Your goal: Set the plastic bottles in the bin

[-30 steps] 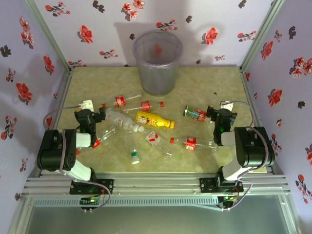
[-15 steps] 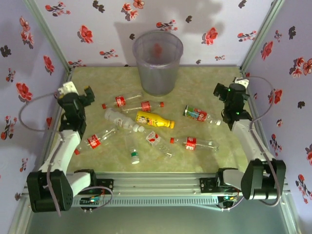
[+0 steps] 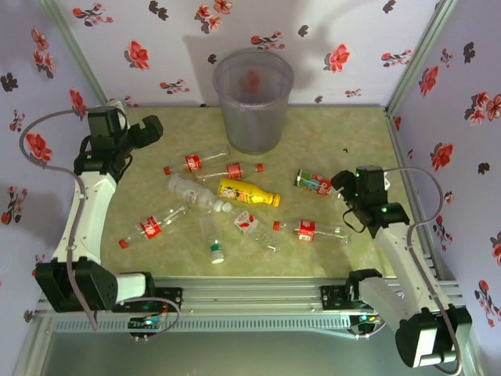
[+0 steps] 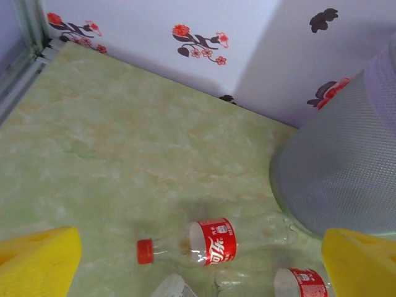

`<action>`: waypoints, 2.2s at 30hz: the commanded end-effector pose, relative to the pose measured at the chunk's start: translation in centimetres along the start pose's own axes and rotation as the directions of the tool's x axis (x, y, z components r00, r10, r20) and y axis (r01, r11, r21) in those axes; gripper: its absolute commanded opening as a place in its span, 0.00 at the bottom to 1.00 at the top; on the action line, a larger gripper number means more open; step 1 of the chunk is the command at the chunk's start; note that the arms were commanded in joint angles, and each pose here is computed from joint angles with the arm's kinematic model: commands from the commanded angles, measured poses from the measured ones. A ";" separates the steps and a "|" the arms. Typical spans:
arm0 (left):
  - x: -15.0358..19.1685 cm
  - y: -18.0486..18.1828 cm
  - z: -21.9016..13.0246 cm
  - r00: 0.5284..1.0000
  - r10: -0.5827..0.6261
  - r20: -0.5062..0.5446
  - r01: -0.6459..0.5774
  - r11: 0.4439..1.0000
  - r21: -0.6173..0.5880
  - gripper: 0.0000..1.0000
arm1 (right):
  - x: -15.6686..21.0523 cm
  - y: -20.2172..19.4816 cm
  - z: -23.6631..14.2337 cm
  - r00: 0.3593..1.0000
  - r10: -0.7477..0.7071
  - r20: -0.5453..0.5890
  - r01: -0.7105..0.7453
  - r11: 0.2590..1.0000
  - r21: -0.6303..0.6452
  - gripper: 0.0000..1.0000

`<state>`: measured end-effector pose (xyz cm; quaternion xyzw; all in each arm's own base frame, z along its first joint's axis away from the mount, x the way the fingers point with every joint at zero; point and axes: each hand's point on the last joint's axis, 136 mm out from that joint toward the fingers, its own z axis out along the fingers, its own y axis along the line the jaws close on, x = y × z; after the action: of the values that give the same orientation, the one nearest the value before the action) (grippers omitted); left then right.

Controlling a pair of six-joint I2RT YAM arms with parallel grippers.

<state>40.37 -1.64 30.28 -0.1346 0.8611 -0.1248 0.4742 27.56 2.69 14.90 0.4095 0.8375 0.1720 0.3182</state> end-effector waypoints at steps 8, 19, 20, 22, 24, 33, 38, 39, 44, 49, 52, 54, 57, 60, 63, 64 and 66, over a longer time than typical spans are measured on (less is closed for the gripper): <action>2.5 0.2 1.1 0.998 -0.037 -0.052 0.040 0.998 0.045 1.00 | 1.6 -0.1 5.7 0.969 0.243 -0.053 -0.243 0.970 0.008 0.99; 3.6 0.6 1.5 0.997 -0.002 -0.077 0.005 0.999 0.039 1.00 | 1.9 -0.5 11.1 0.955 0.295 -0.043 -0.292 0.954 0.063 0.99; 3.6 0.6 1.5 0.997 0.000 -0.076 0.003 0.999 0.038 1.00 | 1.8 -0.4 11.3 0.954 0.298 -0.041 -0.295 0.953 0.066 0.99; 3.6 0.7 1.5 0.997 0.003 -0.075 0.000 0.999 0.037 1.00 | 1.8 -0.5 11.7 0.955 0.295 -0.039 -0.291 0.954 0.077 0.99; 3.6 0.7 1.4 0.997 0.004 -0.073 -0.001 0.999 0.036 1.00 | 1.7 -0.7 12.1 0.957 0.287 -0.030 -0.284 0.955 0.090 0.99; 3.5 0.8 1.4 0.998 0.005 -0.069 -0.003 0.999 0.035 1.00 | 1.0 -0.9 14.9 0.966 0.255 -0.034 -0.248 0.957 0.151 0.99; 3.4 0.8 1.2 0.998 0.010 -0.065 -0.008 0.999 0.035 1.00 | 0.7 -0.4 16.4 0.970 0.240 -0.046 -0.229 0.959 0.164 0.94; 3.5 0.9 1.2 0.998 0.010 -0.064 -0.008 0.999 0.035 1.00 | 0.7 -0.3 16.6 0.970 0.239 -0.049 -0.229 0.960 0.160 0.93; 3.6 0.9 1.3 0.998 0.014 -0.066 -0.012 0.999 0.034 1.00 | 0.4 0.7 16.5 0.968 0.247 -0.049 -0.240 0.963 0.122 0.82; 3.9 1.1 1.7 0.997 0.014 -0.078 -0.012 0.999 0.030 1.00 | -0.4 1.3 15.4 0.973 0.228 -0.029 -0.224 0.969 0.102 0.77; 4.1 1.2 1.8 0.997 0.013 -0.081 -0.011 1.000 0.027 1.00 | -0.9 1.9 14.4 0.976 0.216 -0.018 -0.214 0.973 0.083 0.74; 4.1 1.2 1.9 0.996 0.012 -0.085 -0.010 1.000 0.027 1.00 | -1.4 2.5 13.6 0.978 0.210 -0.010 -0.209 0.976 0.061 0.71; 4.3 1.3 2.0 0.996 0.009 -0.090 -0.007 1.000 0.025 1.00 | -2.2 3.9 12.1 0.981 0.196 -0.003 -0.196 0.980 0.018 0.68; 4.5 1.4 2.2 0.995 0.007 -0.097 -0.005 1.000 0.022 1.00 | -3.1 5.6 10.3 0.984 0.180 0.011 -0.179 0.983 -0.036 0.64; 4.6 1.4 2.3 0.995 0.006 -0.100 -0.004 1.000 0.020 1.00 | -4.0 7.5 8.6 0.986 0.164 0.014 -0.162 0.982 -0.094 0.61; 4.6 1.4 2.4 0.995 0.006 -0.102 -0.004 1.000 0.021 1.00 | -4.4 8.4 7.9 0.988 0.156 0.019 -0.152 0.981 -0.116 0.61; 4.7 1.4 2.4 0.995 0.005 -0.103 -0.003 1.000 0.020 1.00 | -4.9 9.5 7.1 0.990 0.137 0.020 -0.133 0.982 -0.133 0.62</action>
<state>39.82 -2.31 25.61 -0.1269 0.8801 -0.1395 0.4356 39.83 4.40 14.41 0.4677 0.7842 0.2362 0.3325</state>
